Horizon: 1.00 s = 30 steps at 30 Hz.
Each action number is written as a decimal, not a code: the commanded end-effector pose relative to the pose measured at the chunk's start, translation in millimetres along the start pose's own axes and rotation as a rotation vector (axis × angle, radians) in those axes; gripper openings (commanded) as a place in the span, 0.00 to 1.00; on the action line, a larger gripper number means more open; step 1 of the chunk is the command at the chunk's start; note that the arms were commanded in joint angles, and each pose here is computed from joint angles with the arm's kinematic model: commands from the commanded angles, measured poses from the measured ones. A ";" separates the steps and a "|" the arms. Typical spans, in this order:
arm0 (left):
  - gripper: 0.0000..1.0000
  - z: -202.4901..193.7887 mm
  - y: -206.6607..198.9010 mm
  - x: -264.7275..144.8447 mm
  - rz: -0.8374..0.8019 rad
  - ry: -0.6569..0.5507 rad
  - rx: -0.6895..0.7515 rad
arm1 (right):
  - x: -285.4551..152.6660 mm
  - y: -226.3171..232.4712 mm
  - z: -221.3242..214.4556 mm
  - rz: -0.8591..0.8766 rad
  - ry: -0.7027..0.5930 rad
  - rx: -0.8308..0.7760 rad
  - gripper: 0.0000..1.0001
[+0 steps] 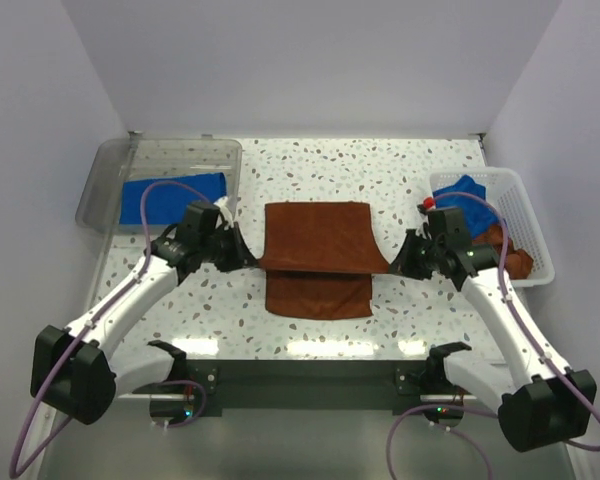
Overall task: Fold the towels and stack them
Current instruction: Fold the towel
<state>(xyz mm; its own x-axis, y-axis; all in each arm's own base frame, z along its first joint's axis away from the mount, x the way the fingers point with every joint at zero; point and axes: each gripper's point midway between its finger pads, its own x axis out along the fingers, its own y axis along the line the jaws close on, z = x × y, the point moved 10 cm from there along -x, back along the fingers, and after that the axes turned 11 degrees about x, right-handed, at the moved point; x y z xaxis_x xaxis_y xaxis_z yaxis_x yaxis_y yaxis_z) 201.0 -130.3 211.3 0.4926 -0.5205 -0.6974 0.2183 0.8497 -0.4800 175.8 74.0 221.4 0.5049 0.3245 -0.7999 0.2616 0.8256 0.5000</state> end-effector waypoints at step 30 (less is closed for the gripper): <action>0.00 -119.6 41.1 55.0 0.125 0.363 -0.018 | 62.1 -65.7 -84.6 -0.274 0.300 0.165 0.02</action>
<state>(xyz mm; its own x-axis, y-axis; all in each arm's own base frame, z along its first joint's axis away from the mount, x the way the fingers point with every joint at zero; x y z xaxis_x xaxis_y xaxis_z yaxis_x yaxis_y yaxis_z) 136.8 -140.7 97.6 0.1546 -0.4929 -0.8563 0.1720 0.8669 -0.4679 120.8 80.0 112.4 0.1394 0.2906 -0.9466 0.4823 0.8150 0.3212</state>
